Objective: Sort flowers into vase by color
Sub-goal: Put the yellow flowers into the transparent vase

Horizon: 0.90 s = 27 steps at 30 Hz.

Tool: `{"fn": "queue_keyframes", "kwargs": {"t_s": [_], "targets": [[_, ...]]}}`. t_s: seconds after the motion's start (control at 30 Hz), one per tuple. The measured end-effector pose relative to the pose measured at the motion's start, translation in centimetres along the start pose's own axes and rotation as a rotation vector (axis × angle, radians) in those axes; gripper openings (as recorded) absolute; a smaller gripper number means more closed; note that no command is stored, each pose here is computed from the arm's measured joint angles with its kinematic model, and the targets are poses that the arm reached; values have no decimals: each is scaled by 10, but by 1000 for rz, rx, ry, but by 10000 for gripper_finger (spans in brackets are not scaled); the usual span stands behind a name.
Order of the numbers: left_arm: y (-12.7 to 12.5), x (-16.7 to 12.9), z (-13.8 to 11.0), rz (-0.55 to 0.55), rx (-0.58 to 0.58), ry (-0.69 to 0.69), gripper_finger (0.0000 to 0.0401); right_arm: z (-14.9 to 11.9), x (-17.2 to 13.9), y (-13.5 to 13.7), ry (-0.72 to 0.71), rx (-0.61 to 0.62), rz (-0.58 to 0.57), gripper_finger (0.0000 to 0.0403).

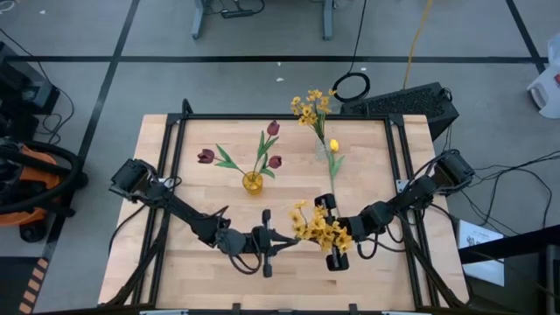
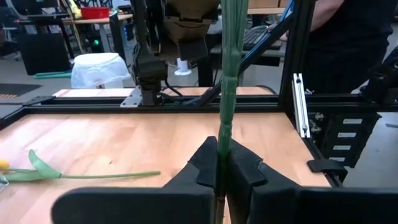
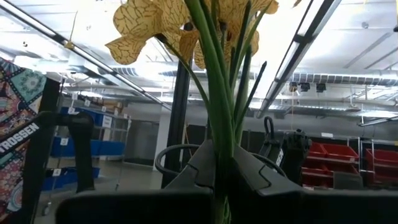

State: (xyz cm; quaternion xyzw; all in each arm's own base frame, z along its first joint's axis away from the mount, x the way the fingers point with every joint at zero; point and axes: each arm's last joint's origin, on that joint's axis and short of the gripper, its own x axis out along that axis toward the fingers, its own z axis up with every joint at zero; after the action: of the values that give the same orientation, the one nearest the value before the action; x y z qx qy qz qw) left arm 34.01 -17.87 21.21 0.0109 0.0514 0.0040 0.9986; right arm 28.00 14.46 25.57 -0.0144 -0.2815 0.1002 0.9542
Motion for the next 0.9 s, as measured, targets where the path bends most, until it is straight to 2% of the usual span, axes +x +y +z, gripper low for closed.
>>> {"fn": "queue_keyframes", "kwargs": {"t_s": [0.13,0.23,0.47,0.63,0.77,0.9], "targets": [[-2,-1,-1,-4,5,10,18,-2,0,-1,30,39,-64,11],[-3,-6,-2,-11,28,64,15,-5,-1,1,74,65,-80,34],[-4,-23,2,-19,-6,200,11,-10,-2,3,197,154,-60,158],[-11,-30,2,-6,10,208,11,-11,-2,5,215,170,-55,222],[-11,-34,3,15,19,230,12,-13,-3,7,238,164,-45,244],[-13,-38,4,33,20,228,12,-12,-4,9,234,152,-40,236]]}}
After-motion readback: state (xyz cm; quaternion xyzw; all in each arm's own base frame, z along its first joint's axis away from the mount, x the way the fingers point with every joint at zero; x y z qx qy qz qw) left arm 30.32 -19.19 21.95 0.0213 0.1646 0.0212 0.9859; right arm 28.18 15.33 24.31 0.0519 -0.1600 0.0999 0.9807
